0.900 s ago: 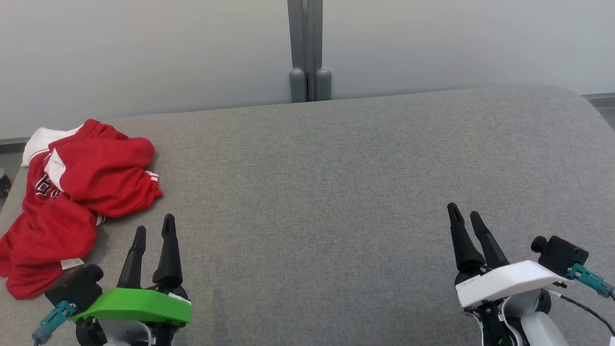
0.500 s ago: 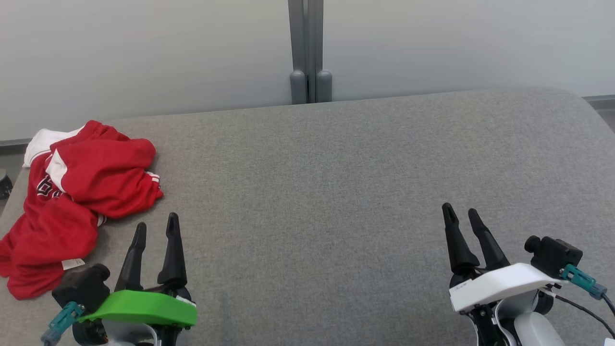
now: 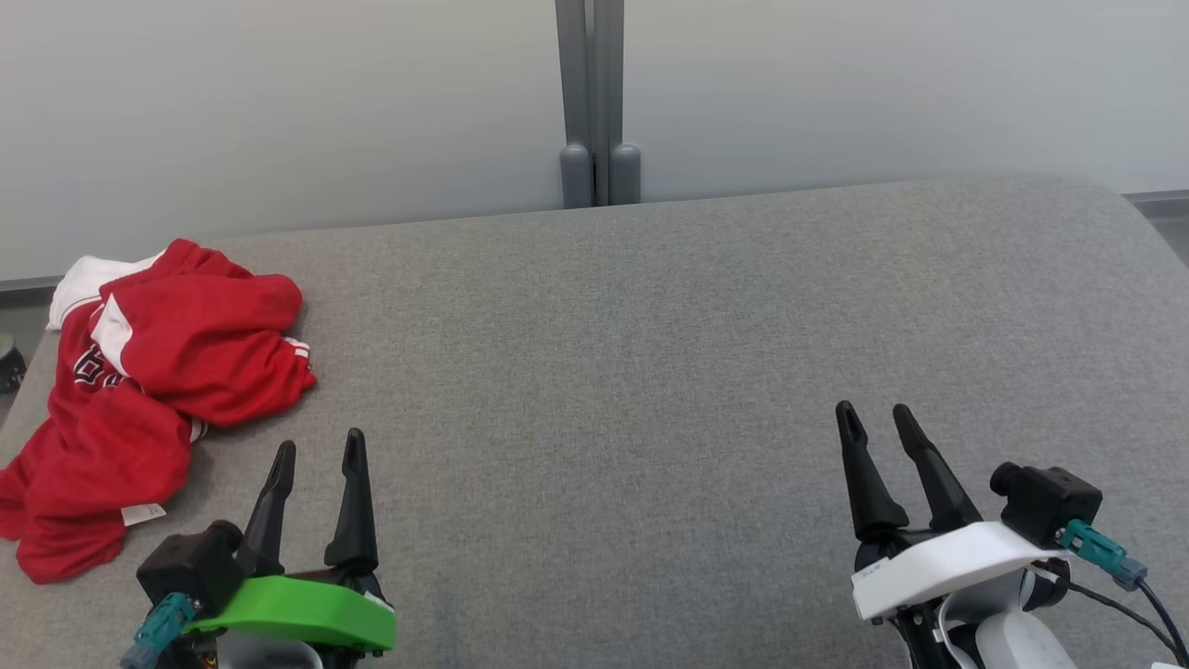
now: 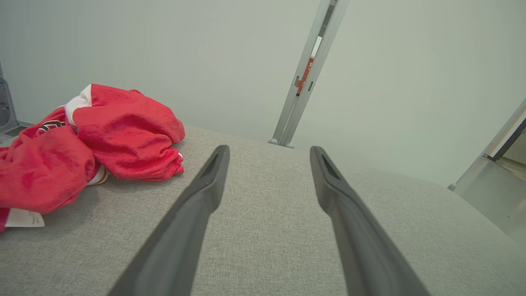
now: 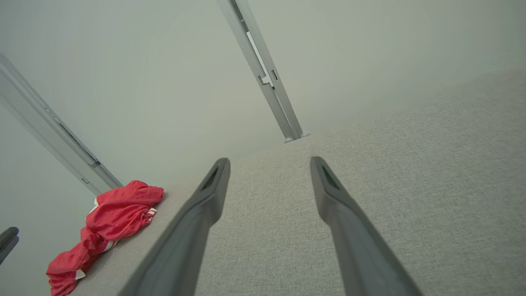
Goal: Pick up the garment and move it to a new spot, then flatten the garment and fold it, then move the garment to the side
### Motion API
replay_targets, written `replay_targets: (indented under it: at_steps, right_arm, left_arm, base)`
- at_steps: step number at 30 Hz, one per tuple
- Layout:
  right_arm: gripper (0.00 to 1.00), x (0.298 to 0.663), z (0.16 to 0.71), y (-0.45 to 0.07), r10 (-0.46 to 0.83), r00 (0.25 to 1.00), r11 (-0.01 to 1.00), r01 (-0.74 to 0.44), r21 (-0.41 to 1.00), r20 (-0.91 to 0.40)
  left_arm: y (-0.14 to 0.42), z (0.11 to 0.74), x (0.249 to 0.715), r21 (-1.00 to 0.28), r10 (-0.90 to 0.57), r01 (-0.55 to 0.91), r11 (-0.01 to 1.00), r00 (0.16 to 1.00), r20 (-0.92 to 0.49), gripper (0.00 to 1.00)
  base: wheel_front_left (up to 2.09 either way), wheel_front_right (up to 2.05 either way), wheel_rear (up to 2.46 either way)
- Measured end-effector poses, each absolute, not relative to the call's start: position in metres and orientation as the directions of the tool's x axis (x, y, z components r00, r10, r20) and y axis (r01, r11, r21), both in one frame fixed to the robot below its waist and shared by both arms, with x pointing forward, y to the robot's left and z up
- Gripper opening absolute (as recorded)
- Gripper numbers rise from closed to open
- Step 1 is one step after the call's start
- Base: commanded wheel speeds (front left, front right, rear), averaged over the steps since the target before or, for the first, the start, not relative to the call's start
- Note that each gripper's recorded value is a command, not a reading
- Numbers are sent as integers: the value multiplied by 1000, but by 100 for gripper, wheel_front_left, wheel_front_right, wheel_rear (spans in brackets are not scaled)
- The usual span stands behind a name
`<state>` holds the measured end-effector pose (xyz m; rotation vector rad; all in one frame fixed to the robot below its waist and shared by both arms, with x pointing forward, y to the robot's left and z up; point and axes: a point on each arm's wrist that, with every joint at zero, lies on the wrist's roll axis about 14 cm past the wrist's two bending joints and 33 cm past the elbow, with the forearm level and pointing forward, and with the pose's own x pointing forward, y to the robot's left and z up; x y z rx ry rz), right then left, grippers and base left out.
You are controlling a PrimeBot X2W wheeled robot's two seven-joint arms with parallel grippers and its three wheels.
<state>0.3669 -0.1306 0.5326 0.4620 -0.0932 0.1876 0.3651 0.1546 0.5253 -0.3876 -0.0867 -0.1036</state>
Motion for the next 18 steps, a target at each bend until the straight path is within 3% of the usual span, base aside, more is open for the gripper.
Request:
replay_targets:
  at_steps: [18]
  right_arm:
    - [100,363,540,-124,188,967,926,-232,299,171]
  left_arm:
    - [148,526,360,-235,-118,146,961,985,126,100]
  base:
    - [0,0,0]
